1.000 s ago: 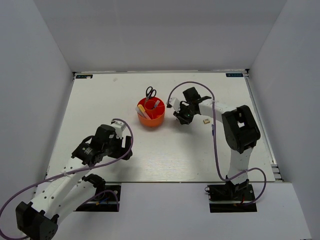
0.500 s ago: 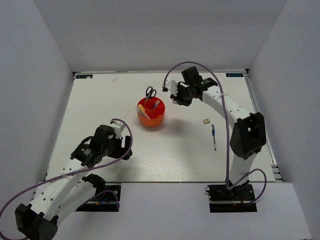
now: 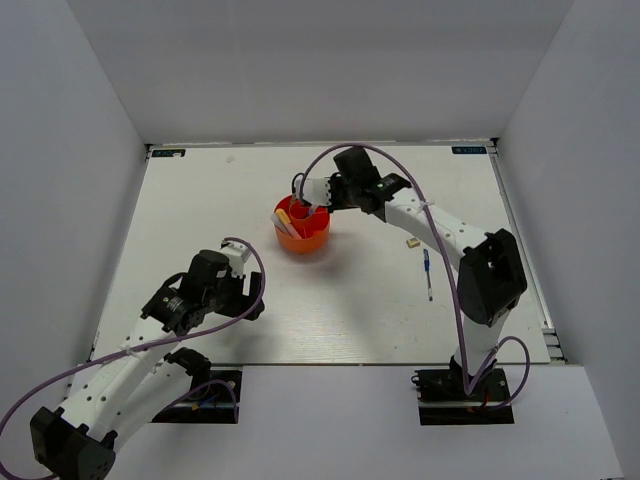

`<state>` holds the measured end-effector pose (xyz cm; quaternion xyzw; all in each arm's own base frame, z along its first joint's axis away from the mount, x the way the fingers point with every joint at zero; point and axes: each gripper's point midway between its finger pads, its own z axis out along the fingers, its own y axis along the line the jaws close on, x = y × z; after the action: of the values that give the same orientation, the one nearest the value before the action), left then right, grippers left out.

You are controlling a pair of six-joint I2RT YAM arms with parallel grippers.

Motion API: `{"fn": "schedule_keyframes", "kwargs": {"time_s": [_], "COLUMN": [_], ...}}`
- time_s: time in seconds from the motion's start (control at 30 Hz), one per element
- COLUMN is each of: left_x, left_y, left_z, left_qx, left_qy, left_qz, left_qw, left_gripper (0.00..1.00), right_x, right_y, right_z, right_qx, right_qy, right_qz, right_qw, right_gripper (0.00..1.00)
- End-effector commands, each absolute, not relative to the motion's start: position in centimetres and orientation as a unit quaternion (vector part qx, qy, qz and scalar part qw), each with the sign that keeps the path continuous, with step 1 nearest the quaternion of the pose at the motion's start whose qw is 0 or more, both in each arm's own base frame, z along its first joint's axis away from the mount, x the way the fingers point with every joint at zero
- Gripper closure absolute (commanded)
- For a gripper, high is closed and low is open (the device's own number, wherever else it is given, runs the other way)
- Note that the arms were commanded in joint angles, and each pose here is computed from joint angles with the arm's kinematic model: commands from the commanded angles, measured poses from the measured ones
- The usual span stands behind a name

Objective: Sort the stationery into containers
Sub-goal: Place the stationery in the storage box.

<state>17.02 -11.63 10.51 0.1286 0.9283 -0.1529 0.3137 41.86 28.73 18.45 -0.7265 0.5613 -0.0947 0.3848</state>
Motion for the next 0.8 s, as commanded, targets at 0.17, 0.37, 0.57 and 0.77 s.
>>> {"fn": "schedule_keyframes", "kwargs": {"time_s": [0.17, 0.37, 0.57, 0.77], "left_x": [17.0, 17.1, 17.1, 17.0], "left_y": [-11.4, -11.3, -11.4, -11.4], "left_z": [10.3, 10.3, 10.5, 10.4], "left_qx": [0.13, 0.131, 0.132, 0.132], "left_qy": [0.928, 0.928, 0.927, 0.927], "left_qz": [-0.148, -0.146, -0.148, -0.148], "left_qw": [0.316, 0.316, 0.318, 0.318], "left_gripper": [0.08, 0.08, 0.08, 0.07], "right_x": [43.2, 43.1, 42.5, 42.5], "right_y": [30.3, 32.2, 33.1, 33.6], "right_z": [19.1, 18.7, 17.7, 16.9], "right_qx": [-0.764, -0.77, -0.776, -0.768], "right_qy": [0.465, 0.461, 0.463, 0.48], "right_qz": [-0.165, -0.143, -0.123, -0.116], "right_qw": [0.415, 0.418, 0.41, 0.408], "right_gripper": [1.0, 1.0, 1.0, 1.0]}}
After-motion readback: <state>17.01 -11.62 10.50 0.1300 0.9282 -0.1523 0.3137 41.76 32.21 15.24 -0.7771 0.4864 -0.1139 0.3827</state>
